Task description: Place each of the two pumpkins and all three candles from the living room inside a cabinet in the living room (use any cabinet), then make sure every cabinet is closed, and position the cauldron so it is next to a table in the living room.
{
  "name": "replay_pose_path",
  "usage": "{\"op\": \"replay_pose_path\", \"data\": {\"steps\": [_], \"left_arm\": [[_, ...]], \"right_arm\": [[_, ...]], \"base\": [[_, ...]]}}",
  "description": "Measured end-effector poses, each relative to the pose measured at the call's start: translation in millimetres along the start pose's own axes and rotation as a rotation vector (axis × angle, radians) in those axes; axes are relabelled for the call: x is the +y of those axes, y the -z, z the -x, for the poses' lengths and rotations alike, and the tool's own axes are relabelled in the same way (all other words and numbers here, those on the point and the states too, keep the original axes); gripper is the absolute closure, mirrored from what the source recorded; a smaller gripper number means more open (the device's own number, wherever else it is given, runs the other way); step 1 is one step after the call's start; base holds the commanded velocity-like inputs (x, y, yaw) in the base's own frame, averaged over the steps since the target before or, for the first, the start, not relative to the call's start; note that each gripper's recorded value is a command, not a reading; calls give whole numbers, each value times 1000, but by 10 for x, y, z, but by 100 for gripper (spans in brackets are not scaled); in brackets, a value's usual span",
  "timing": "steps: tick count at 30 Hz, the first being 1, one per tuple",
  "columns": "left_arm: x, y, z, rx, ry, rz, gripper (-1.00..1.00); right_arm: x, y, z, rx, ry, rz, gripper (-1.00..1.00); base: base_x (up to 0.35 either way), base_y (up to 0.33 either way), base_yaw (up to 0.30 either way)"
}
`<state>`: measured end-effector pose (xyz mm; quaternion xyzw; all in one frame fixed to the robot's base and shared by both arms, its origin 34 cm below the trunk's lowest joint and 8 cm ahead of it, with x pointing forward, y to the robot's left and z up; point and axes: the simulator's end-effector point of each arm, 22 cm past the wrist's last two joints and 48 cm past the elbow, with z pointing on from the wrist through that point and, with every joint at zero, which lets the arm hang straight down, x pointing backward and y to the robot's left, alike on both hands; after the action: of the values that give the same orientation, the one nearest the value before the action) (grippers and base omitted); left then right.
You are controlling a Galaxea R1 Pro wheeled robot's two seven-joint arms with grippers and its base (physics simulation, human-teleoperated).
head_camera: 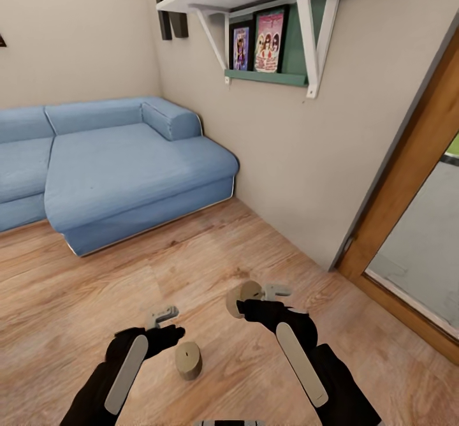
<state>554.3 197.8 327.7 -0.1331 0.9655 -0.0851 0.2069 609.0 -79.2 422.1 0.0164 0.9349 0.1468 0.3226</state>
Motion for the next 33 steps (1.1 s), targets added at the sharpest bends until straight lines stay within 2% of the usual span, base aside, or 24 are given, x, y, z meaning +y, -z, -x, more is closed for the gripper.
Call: {"op": "replay_pose_path", "data": {"steps": [10, 15, 20, 28, 33], "left_arm": [[57, -155, -154, 38, -5, 24, -100], [256, -214, -231, 59, -1, 111, -100], [280, -283, -290, 65, 10, 134, -100], [219, -397, -434, 94, 14, 130, -100], [44, -471, -541, 102, -37, 114, -100]], "right_arm": [[-67, -153, -180, 43, -12, -6, 100], [-100, -223, -266, 63, -17, -9, 100], [-131, -291, -352, 82, -22, -12, 100], [-177, -397, -492, 113, -31, -16, 100], [-207, -461, -583, 133, -37, -18, 100]], "base": [[0, 0, 0], [0, 0, 0], [0, 0, 0], [0, 0, 0], [0, 0, 0]]}}
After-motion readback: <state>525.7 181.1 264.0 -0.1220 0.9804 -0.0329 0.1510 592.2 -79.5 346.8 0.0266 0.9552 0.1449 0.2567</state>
